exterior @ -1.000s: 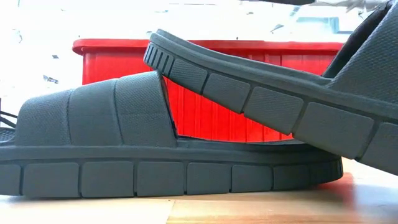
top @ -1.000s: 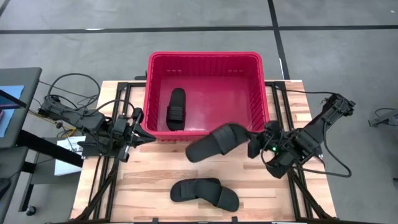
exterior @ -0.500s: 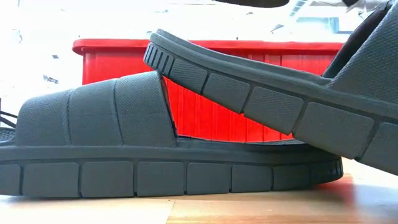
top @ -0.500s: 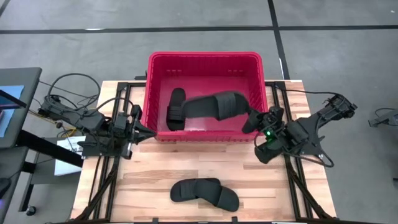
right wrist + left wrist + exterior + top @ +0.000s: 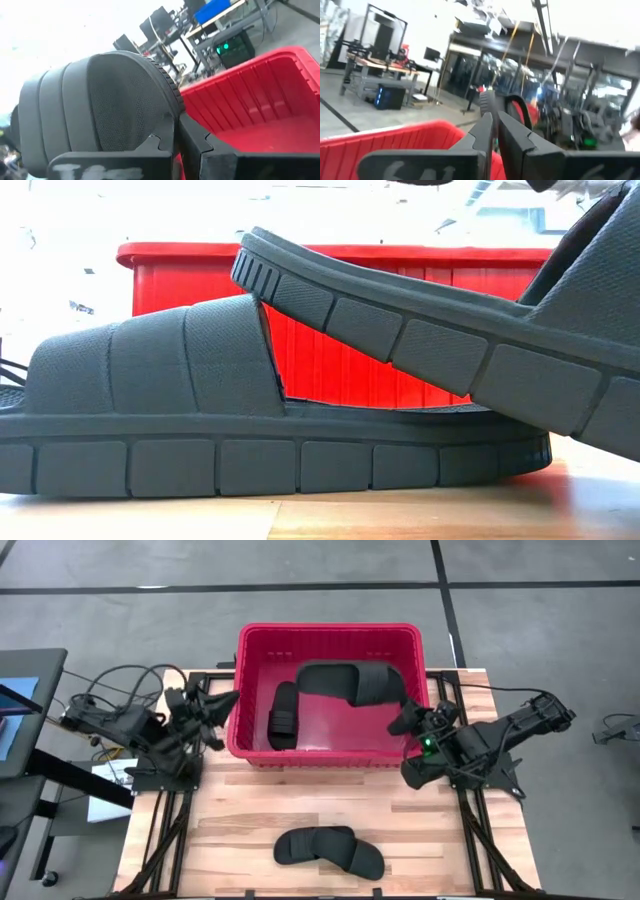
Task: Pick and place slides into bin
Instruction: Put the top slide into the organizer bin
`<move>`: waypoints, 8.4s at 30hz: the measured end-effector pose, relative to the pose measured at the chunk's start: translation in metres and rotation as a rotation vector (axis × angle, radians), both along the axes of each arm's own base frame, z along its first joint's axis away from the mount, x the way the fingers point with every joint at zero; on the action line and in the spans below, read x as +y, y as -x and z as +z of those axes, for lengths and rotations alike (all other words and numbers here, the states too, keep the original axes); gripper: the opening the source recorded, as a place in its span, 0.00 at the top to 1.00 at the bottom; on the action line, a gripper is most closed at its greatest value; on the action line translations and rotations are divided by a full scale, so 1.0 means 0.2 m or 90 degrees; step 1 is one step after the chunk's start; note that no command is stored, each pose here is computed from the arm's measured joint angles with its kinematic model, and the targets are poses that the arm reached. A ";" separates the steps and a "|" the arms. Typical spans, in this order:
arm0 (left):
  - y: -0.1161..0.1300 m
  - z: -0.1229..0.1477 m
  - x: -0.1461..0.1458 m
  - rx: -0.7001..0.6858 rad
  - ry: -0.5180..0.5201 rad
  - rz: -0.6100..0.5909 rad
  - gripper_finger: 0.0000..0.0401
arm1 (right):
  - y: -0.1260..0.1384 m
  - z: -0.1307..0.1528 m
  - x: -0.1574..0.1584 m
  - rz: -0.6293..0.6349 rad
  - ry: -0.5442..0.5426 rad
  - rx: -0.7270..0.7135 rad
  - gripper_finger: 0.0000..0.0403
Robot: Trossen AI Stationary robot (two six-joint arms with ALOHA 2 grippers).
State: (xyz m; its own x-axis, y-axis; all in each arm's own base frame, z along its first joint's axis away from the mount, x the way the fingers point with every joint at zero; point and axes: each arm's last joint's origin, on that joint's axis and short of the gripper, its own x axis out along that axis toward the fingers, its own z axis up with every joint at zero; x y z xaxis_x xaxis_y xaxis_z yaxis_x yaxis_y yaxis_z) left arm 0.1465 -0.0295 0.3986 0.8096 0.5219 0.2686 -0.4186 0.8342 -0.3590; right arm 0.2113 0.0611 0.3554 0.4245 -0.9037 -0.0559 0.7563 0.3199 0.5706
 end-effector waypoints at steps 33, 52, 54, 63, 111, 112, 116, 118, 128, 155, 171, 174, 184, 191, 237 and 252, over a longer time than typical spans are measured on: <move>-0.40 0.03 0.05 0.183 -0.087 -0.118 0.61 | 0.00 0.02 0.10 0.044 0.060 0.055 1.00; -0.41 0.01 0.10 0.193 -0.041 -0.135 0.60 | 0.02 0.02 0.15 0.068 0.071 0.057 1.00; -0.41 0.02 0.10 0.186 -0.041 -0.137 0.60 | 0.02 0.02 0.15 0.068 0.071 0.056 1.00; -0.49 -0.01 0.09 0.179 -0.038 -0.164 0.60 | 0.02 0.03 0.15 0.068 0.069 0.053 1.00; -0.39 0.22 0.20 0.247 -0.139 -0.071 0.87 | 0.01 0.04 0.14 0.072 0.404 0.702 0.86; -0.37 0.24 0.22 0.264 -0.130 -0.069 0.87 | 0.02 0.04 0.14 0.072 0.419 0.730 0.86; -0.34 0.29 0.30 0.345 -0.085 -0.059 0.87 | 0.03 0.06 0.12 0.073 0.457 0.809 0.86; -0.34 0.31 0.34 0.376 -0.069 -0.058 0.87 | 0.04 0.07 0.10 0.065 0.459 0.830 0.86; -0.44 0.39 0.62 0.496 -0.012 -0.027 0.87 | 0.16 0.16 -0.13 0.058 0.367 0.835 0.86; -0.62 0.26 1.01 0.770 0.073 -0.222 0.87 | 0.12 0.12 -0.50 0.058 0.160 0.896 0.86; -0.69 0.09 0.95 0.808 0.101 -0.376 0.87 | 0.12 0.12 -0.52 0.046 0.147 0.898 0.86; -0.71 0.05 0.93 0.827 0.101 -0.394 0.87 | 0.12 0.12 -0.52 0.046 0.147 0.898 0.86; -0.74 -0.01 0.87 0.856 0.072 -0.461 0.87 | 0.12 0.12 -0.52 0.046 0.147 0.898 0.86; -0.77 0.00 0.88 0.836 -0.017 -0.467 0.87 | 0.12 0.12 -0.52 0.066 0.143 0.894 0.86; -0.92 -0.40 1.30 0.914 -0.055 -0.509 0.87 | 0.12 0.11 -0.52 0.093 0.132 0.873 0.86; -0.97 -0.57 1.38 0.953 -0.006 -0.527 0.88 | 0.12 0.11 -0.52 0.096 0.131 0.873 0.86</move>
